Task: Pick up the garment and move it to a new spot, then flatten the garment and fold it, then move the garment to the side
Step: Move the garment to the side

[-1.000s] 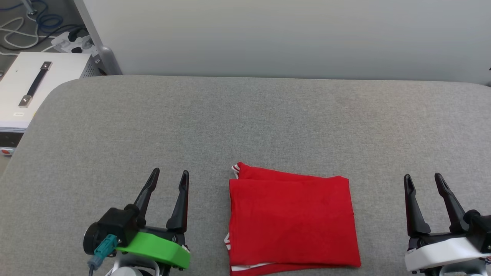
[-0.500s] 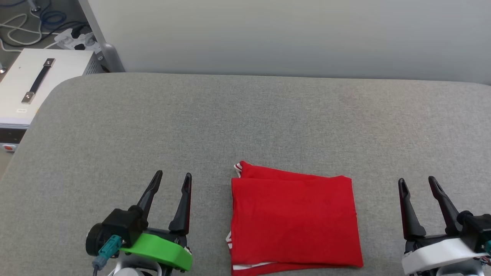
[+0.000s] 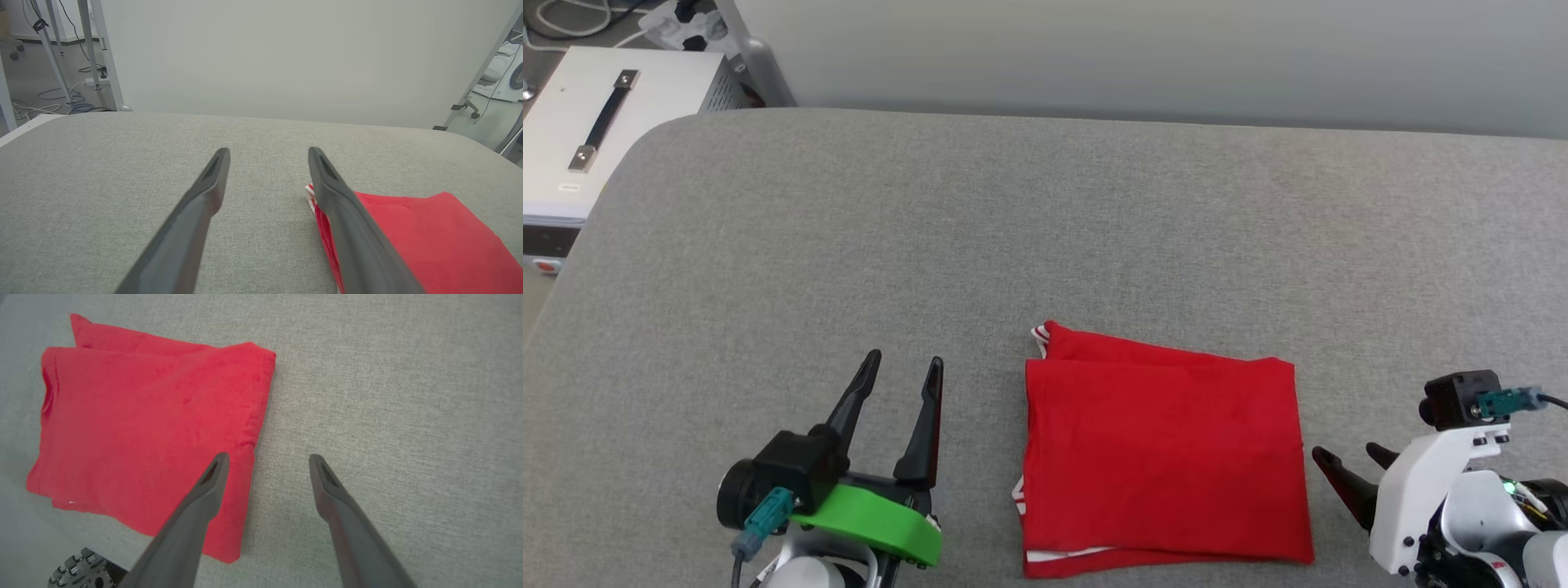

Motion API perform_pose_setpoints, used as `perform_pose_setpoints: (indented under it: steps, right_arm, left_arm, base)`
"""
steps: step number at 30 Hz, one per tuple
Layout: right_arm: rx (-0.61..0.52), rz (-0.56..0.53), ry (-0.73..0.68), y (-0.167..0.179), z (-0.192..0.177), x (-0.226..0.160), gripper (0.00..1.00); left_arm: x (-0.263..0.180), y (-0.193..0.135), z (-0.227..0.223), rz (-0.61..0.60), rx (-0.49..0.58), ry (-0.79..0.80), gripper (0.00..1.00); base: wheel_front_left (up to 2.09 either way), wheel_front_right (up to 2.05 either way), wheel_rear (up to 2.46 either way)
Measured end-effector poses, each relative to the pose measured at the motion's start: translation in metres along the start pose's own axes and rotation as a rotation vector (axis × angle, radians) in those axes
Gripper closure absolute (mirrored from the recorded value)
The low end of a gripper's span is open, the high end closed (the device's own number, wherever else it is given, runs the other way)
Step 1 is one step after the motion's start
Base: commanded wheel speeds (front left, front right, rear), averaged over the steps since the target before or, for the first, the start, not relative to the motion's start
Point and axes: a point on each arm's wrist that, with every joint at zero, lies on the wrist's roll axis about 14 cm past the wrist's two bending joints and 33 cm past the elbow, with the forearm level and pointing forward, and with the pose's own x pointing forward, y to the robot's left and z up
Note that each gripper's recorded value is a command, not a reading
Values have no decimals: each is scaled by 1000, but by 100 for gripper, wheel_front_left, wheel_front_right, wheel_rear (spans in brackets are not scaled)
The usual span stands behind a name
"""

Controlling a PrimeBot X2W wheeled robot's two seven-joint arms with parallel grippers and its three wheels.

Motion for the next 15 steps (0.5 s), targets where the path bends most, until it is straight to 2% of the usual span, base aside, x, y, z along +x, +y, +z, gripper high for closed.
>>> perform_pose_setpoints:
  steps: [5,15]
  right_arm:
    - [-14,7,141,7,-3,15,0]
    - [-1,58,312,29,-24,51,0]
  left_arm:
    - [2,3,-4,10,2,14,0]
    - [1,20,-10,60,14,37,0]
  base:
    - [0,0,0]
    - [0,0,0]
